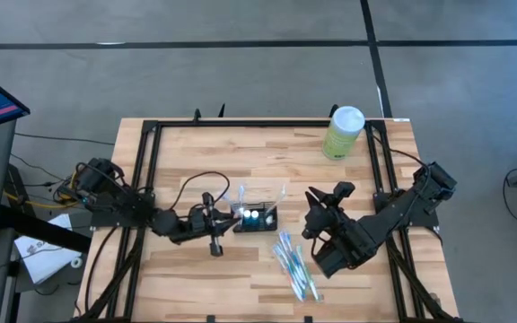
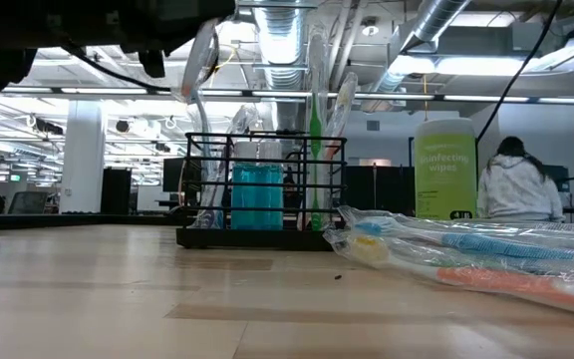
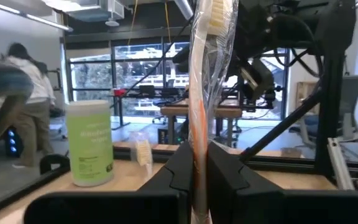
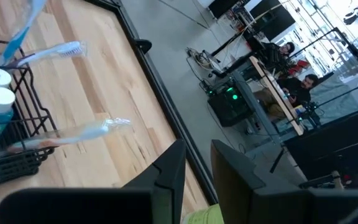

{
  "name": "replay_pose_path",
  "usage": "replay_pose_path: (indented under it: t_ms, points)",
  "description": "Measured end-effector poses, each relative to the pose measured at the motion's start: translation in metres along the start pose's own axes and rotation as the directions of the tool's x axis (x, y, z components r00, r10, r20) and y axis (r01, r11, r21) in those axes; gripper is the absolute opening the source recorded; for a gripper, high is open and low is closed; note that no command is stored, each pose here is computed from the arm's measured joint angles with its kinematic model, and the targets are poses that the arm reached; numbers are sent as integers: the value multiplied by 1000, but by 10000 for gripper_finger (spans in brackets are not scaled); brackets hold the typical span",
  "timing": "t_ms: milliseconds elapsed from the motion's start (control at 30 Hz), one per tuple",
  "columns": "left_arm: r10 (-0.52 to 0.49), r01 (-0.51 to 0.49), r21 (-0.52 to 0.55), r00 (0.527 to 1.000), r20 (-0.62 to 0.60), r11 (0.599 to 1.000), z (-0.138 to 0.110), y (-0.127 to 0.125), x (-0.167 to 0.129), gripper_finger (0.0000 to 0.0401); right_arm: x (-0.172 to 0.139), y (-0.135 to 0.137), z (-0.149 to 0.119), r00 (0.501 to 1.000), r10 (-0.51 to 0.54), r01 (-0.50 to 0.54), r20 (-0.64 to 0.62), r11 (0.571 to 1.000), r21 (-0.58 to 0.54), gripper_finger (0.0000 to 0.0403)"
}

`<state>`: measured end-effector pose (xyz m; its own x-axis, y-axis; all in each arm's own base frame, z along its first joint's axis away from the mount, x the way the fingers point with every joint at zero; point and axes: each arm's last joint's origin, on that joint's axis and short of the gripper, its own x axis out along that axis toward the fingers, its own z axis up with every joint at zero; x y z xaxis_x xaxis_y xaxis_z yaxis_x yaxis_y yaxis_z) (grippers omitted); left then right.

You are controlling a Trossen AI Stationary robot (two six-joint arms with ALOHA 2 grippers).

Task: Pick & Place toothbrushing station
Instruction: Put the orange toothbrush into the mesh

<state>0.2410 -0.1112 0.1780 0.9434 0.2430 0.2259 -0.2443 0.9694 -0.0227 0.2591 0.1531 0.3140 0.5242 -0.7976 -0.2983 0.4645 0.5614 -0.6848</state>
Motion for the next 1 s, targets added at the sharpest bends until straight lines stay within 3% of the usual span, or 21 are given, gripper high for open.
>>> replay_pose_path:
  t_ms: [433, 733, 1000]
  points:
    - [47, -47, 29, 999, -6, 998, -3, 15, 5, 11, 0, 0, 0, 1000, 3, -3, -3, 1000, 1, 67]
    - [11, -11, -7, 1000, 1, 1000, -4, 18, 7, 11, 0, 1, 0, 1000, 6, -6, -3, 1000, 8, 67]
    - [23, -24, -23, 999, -49, 999, -22, 22, 13, 11, 0, 1, 0, 1000, 7, -7, -3, 1000, 8, 67]
